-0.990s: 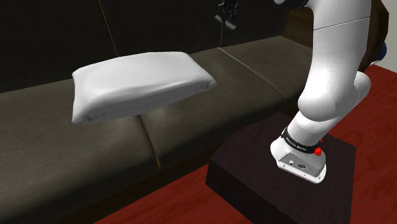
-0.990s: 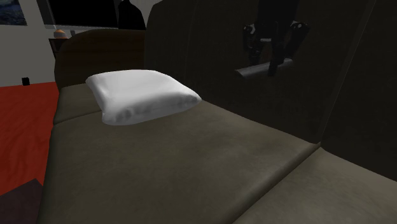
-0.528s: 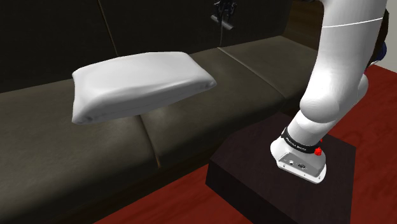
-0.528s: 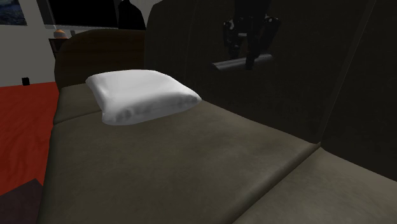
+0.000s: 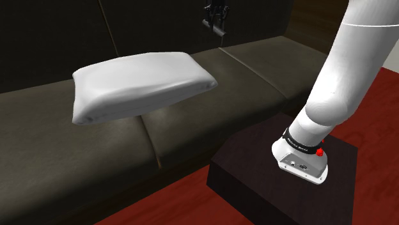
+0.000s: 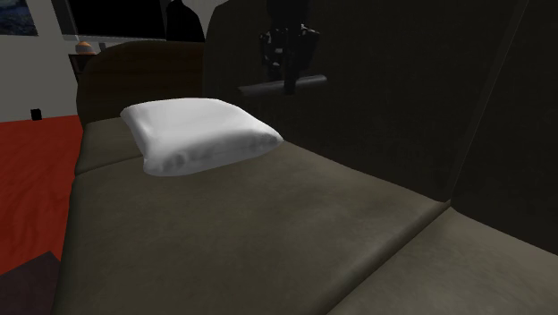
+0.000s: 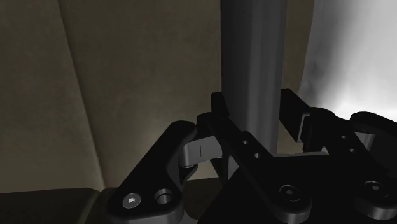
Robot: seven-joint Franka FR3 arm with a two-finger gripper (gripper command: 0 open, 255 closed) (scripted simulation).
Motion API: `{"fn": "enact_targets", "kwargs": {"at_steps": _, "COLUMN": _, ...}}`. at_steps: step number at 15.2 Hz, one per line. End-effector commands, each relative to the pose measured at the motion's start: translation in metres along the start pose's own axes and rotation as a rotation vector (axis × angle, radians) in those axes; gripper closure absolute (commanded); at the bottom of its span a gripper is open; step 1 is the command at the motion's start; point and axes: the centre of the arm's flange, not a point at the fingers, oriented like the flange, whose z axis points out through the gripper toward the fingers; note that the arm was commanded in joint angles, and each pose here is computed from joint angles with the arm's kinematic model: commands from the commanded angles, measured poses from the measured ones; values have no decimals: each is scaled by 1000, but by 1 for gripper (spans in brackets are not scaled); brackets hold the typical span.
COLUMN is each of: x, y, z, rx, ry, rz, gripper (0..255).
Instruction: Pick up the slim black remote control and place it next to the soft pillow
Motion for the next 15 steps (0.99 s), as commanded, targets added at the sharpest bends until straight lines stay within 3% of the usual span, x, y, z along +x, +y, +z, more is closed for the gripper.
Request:
{"fn": "enact_targets", "kwargs": {"at_steps": 1, "x": -14, "y": -24, "z": 1, "rx": 0, "ry": 0, "rz": 1, "gripper": 255}}
{"fn": "enact_targets", "kwargs": {"at_steps": 15, "x": -102, "y": -186, "z": 14, "rx": 0, "ry": 0, "rz": 1, "gripper": 255}}
